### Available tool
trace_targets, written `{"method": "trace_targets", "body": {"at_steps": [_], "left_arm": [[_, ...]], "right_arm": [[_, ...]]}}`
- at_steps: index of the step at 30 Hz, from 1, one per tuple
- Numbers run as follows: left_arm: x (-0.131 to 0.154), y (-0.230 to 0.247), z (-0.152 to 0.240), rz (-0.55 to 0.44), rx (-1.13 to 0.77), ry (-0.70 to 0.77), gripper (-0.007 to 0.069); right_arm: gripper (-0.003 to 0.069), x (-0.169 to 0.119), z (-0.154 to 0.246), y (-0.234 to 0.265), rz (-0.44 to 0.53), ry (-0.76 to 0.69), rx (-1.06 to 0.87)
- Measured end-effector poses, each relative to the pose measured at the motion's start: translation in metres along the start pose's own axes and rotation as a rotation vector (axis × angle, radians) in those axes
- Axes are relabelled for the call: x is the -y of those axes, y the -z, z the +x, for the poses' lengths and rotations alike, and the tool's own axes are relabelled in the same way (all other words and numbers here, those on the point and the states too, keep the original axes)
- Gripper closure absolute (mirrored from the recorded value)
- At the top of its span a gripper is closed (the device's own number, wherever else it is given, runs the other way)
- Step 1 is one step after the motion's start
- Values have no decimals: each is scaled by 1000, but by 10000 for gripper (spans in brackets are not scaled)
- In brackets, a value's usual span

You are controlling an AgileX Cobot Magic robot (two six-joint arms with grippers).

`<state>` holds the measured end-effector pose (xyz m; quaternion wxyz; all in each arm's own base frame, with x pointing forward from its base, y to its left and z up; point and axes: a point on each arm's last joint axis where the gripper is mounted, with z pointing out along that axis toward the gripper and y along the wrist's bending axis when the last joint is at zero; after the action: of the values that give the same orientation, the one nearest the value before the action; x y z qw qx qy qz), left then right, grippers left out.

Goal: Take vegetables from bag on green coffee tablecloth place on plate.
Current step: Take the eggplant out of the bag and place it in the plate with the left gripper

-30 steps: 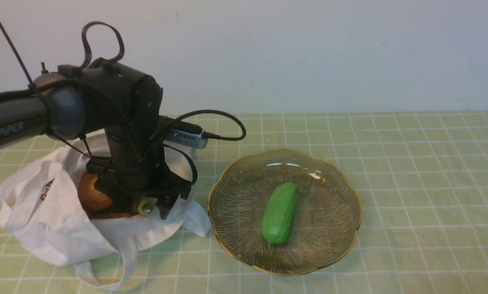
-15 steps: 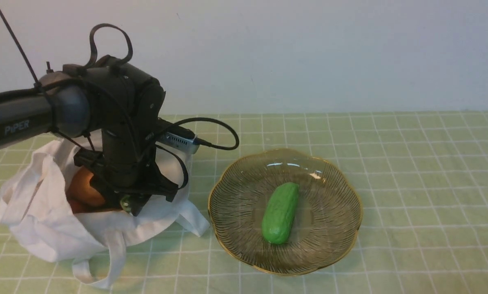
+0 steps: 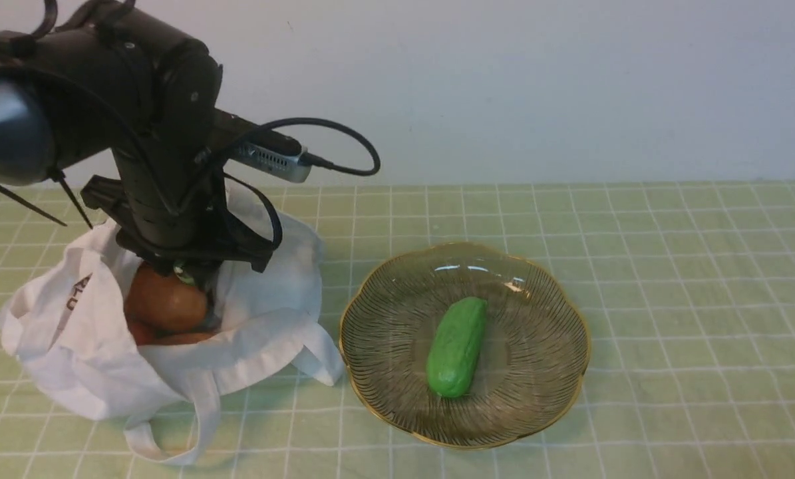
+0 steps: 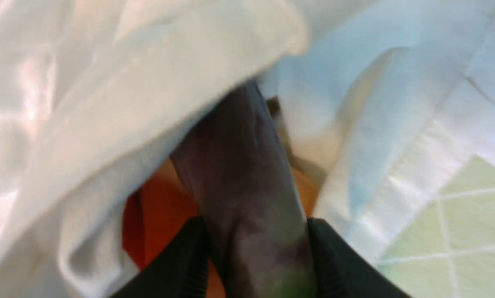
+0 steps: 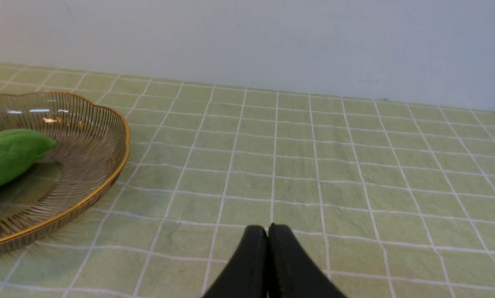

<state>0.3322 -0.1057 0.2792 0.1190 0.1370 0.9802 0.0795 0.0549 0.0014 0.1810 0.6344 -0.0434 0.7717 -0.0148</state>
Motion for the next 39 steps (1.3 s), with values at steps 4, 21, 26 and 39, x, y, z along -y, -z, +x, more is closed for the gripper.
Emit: {"method": "trace_targets", "body": {"at_steps": [4, 21, 26, 39], "left_arm": [[11, 19, 6, 112, 35, -35, 358], [121, 56, 12, 518, 293, -448, 358], [129, 16, -5, 419, 281, -490, 358], [141, -35, -17, 367, 216, -412, 118]], "right_arm": [[673, 0, 0, 0, 0, 0, 0], [673, 0, 0, 0, 0, 0, 0], [673, 0, 0, 0, 0, 0, 0], [673, 0, 0, 0, 0, 0, 0]]}}
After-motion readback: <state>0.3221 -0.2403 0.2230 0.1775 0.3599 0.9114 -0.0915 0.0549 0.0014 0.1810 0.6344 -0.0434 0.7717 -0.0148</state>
